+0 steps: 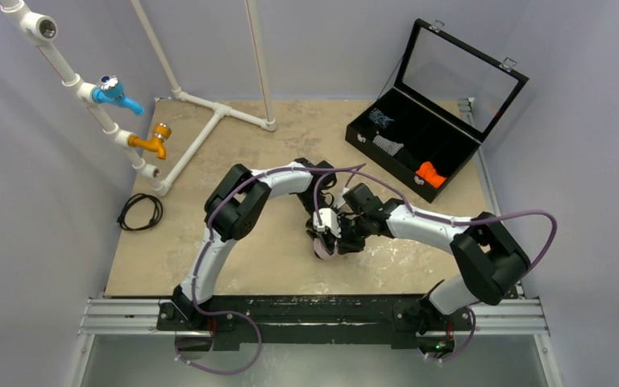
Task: Roll the underwear
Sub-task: Pick up the underwear from the center of the board.
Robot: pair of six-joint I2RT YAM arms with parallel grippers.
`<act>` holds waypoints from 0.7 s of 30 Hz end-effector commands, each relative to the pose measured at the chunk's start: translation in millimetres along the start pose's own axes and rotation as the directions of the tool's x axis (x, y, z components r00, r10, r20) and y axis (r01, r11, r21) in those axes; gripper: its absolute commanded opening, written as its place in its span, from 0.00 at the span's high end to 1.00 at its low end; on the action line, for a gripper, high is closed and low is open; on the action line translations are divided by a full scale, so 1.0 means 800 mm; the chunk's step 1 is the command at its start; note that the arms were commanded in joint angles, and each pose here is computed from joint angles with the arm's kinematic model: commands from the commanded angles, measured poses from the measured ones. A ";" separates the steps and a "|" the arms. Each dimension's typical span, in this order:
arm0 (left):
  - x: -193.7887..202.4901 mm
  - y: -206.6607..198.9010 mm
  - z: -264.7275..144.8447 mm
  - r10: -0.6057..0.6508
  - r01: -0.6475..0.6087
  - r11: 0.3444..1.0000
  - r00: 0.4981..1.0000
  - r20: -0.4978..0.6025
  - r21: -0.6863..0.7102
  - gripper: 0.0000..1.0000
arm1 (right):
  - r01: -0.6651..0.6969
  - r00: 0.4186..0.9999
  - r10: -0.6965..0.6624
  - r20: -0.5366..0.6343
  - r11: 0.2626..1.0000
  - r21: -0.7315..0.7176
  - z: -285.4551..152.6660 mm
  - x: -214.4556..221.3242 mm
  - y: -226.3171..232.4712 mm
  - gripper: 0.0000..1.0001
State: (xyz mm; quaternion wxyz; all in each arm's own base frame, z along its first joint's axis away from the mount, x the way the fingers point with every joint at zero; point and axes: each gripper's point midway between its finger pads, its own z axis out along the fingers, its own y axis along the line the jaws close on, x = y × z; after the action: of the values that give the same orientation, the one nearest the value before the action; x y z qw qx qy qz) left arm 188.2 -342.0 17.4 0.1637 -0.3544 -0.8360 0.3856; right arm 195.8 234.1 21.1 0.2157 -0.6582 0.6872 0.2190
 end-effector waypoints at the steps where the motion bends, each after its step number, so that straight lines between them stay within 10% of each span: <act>1: -0.043 0.104 -0.002 0.210 -0.182 0.927 0.976 0.053 -0.327 0.52 | 0.053 0.998 -0.055 0.034 0.997 0.052 -0.020 -0.019 -0.007 1.00; 12: -0.067 0.068 -0.069 0.269 -0.217 0.940 0.947 0.179 -0.265 0.14 | 0.055 0.998 -0.057 0.012 0.989 0.139 -0.052 -0.020 -0.014 1.00; 21: -0.061 0.034 -0.122 0.308 -0.255 0.944 0.910 0.279 -0.210 0.12 | -0.009 1.000 0.008 0.006 0.980 0.198 -0.075 -0.009 -0.031 1.00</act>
State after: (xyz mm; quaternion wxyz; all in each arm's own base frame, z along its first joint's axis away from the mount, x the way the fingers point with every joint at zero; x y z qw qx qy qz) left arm 252.5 -333.7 45.3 0.0259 -0.3919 -0.8252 0.4059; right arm 216.0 215.8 58.5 0.2747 -0.6482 0.6932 0.1545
